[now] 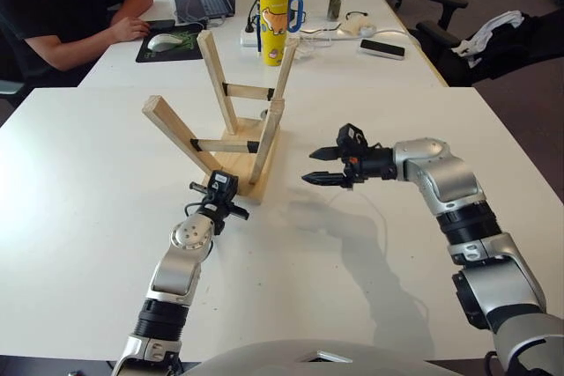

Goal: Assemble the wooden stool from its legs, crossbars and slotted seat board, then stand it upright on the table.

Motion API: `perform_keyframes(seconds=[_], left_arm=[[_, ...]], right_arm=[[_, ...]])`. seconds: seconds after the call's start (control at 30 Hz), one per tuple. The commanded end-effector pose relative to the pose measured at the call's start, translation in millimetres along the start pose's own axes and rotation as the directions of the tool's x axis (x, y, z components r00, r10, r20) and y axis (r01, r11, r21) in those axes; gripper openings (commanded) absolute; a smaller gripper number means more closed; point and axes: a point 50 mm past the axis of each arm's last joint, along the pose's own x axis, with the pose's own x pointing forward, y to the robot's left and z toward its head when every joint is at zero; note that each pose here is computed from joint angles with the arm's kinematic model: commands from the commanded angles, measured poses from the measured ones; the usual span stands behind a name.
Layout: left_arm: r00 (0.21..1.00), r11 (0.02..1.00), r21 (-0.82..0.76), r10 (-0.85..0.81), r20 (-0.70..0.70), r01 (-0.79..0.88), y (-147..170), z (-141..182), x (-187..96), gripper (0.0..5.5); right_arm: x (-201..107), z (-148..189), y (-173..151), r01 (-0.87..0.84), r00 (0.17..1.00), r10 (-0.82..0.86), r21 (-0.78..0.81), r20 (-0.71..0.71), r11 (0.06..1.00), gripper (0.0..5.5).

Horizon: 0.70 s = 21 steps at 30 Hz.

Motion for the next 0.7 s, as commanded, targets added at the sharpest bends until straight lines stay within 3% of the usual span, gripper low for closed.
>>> perform_keyframes(seconds=[0.03,0.13,0.37,0.53,0.6,0.7], left_arm=[[0.962,0.999,-0.045,-0.008,-0.274,-0.005,-4,-54,-15,0.00],[0.962,0.999,-0.051,-0.012,-0.273,-0.002,-5,-54,-15,0.00],[0.968,0.999,-0.051,-0.015,-0.249,0.003,-5,-48,-10,0.00],[0.969,0.998,-0.058,-0.010,-0.248,-0.004,-6,-49,-11,0.00],[0.969,0.998,-0.059,-0.010,-0.248,-0.005,-7,-50,-11,0.00],[0.969,0.998,-0.061,-0.007,-0.249,-0.008,-7,-50,-10,0.00]], right_arm=[[-4,63,12,0.092,0.931,-0.070,-0.045,0.359,0.995,2.80],[-1,103,37,0.094,0.826,-0.051,-0.049,0.562,0.994,2.33],[2,144,75,0.019,0.645,0.002,-0.019,0.764,1.000,1.26],[-16,186,82,0.024,0.458,0.005,-0.018,0.889,1.000,0.50],[-20,195,79,0.078,0.424,-0.021,-0.013,0.905,0.997,0.11],[-17,208,79,0.110,0.379,-0.044,0.002,0.924,0.994,0.02]])
